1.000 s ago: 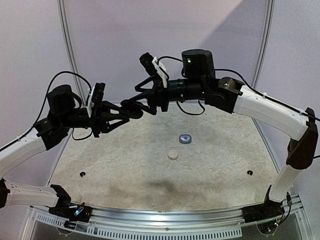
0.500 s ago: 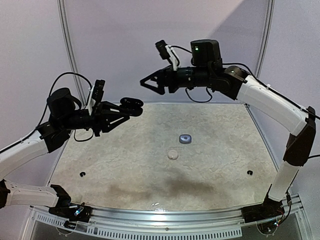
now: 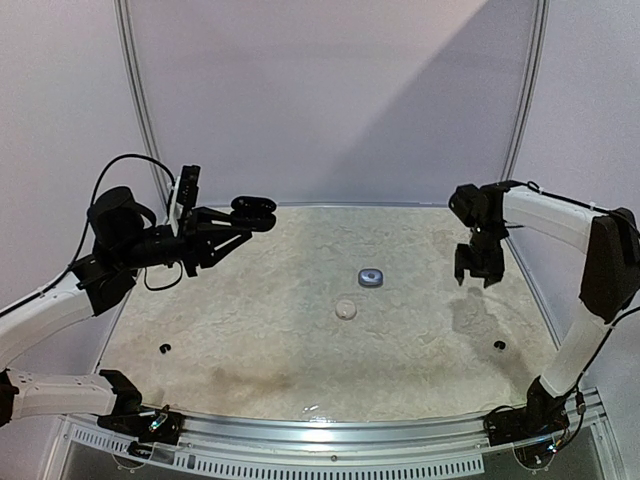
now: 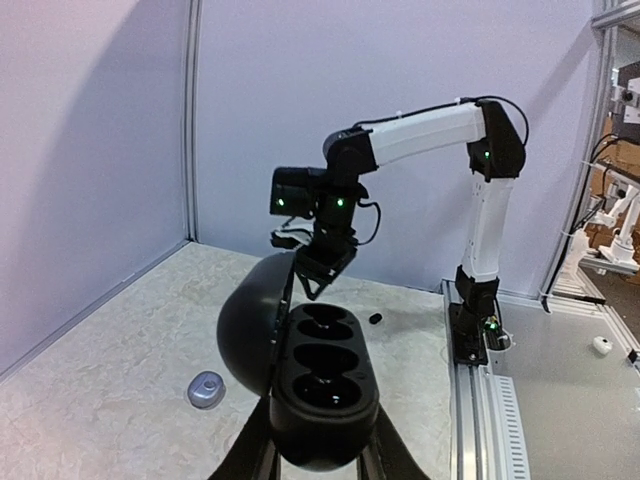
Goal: Insert the wireless bluetooth earbuds into the charging case
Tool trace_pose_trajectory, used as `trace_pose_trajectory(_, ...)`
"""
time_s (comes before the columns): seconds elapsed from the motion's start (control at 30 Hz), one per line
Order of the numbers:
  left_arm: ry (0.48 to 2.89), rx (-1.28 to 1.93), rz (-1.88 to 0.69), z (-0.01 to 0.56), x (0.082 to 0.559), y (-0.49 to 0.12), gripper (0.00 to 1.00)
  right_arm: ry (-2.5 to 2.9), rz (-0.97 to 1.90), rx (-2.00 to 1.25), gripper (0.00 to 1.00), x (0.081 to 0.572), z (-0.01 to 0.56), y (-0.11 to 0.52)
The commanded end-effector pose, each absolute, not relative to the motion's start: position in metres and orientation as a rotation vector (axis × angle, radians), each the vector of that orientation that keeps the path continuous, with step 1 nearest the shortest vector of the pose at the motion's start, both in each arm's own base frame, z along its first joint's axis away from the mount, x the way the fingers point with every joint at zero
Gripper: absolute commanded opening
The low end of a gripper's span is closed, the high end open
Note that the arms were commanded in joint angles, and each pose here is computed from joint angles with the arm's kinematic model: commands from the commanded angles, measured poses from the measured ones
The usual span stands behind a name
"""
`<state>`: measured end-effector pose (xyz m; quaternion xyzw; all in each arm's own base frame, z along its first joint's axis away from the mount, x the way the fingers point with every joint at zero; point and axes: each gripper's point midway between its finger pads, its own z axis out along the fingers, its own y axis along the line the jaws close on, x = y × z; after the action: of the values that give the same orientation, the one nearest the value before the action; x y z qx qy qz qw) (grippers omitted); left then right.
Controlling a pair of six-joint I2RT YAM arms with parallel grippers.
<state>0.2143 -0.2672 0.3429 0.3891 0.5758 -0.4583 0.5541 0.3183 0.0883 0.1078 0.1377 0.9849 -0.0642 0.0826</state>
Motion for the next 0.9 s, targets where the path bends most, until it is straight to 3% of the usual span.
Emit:
trace_pose_trajectory(0.0, 1.335, 0.889, -1.058, 0.346, 0.217, -0.260, 0.00, 2.902, -0.316, 0.706, 0.58, 0.273, 0.105, 0.039)
trace_pose_trajectory(0.27, 1.322, 0.875, -1.053, 0.346, 0.219, -0.256, 0.00, 2.946, -0.322, 0.997, 0.36, 0.228, 0.065, 0.002)
trace_pose_trajectory(0.47, 1.320, 0.871, -1.049, 0.346, 0.220, -0.255, 0.00, 2.958, -0.249, 1.081, 0.27, 0.223, 0.042, -0.003)
trace_pose_trajectory(0.87, 1.323, 0.865, -1.047, 0.349, 0.223, -0.254, 0.00, 3.038, -0.304, 1.060, 0.21, 0.211, 0.018, -0.007)
